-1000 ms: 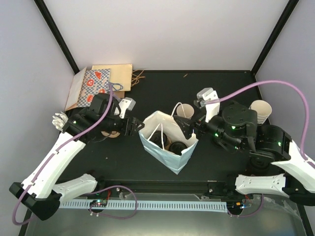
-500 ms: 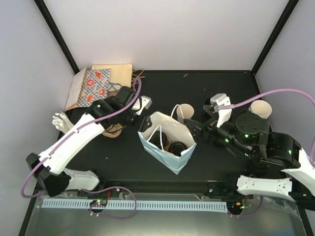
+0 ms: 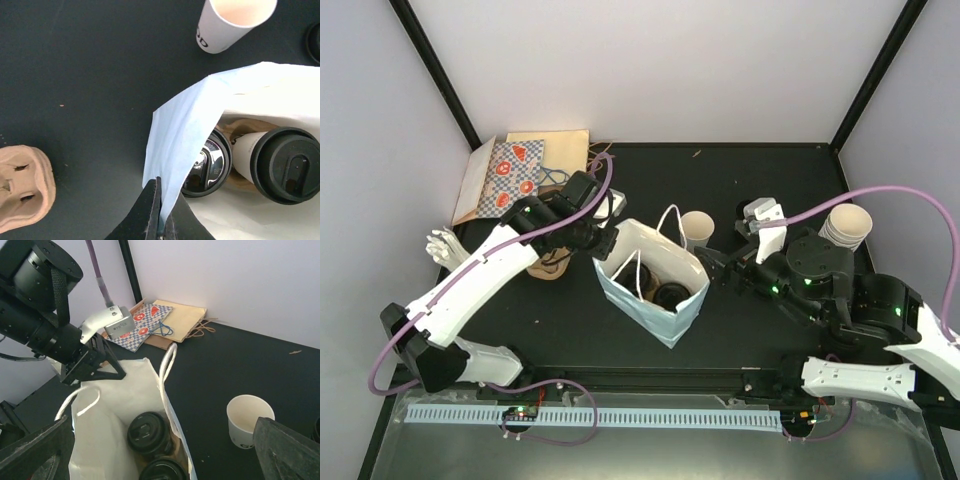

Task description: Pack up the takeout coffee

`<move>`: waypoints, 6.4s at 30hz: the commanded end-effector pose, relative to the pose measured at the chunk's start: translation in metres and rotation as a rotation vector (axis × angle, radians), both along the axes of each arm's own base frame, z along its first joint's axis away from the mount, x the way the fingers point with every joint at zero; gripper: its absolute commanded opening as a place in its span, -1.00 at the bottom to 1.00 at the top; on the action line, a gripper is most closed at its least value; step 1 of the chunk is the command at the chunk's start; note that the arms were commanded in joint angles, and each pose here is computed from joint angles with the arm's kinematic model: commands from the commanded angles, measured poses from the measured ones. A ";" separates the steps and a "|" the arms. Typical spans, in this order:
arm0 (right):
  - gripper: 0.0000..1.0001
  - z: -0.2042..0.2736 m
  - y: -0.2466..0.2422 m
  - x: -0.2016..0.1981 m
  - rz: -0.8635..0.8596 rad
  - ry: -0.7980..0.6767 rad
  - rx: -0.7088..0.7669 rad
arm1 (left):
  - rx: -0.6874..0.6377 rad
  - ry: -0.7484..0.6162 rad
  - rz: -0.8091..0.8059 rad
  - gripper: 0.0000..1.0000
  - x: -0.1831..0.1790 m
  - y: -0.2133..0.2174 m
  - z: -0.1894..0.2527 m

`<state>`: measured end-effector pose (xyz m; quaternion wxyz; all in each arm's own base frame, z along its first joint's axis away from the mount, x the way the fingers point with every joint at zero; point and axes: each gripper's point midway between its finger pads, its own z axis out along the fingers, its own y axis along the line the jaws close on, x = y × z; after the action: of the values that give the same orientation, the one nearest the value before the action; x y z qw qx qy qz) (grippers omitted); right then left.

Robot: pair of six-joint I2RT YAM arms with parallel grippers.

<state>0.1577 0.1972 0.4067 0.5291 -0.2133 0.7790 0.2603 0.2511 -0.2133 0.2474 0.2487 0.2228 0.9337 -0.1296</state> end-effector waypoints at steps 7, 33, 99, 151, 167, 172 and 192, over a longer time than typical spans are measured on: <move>1.00 -0.039 -0.016 0.032 -0.247 0.056 -0.152 | 0.075 -0.045 0.105 -0.97 0.036 0.038 0.006; 1.00 -0.079 -0.040 0.055 -0.345 0.162 -0.167 | -0.012 -0.044 0.195 -0.74 0.075 0.069 0.020; 1.00 -0.250 -0.033 0.036 -0.233 0.145 0.038 | 0.032 -0.233 1.384 0.24 -0.048 0.328 0.001; 1.00 -0.263 -0.031 0.040 -0.253 0.180 -0.009 | 0.254 -0.221 1.457 -0.23 -0.023 0.365 0.009; 1.00 -0.265 -0.028 0.040 -0.243 0.184 -0.018 | 0.230 -0.200 1.430 -0.50 -0.010 0.363 0.004; 1.00 -0.265 -0.028 0.040 -0.240 0.186 -0.019 | 0.215 -0.187 1.417 -0.85 -0.009 0.358 0.002; 1.00 -0.267 -0.025 0.040 -0.232 0.191 -0.032 | 0.083 -0.308 1.415 -0.97 -0.035 0.336 0.081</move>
<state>0.1925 0.1670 0.1227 0.4571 -0.1119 0.8619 0.1888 0.2315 0.1312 0.2946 0.3675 -0.4082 0.8222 0.1494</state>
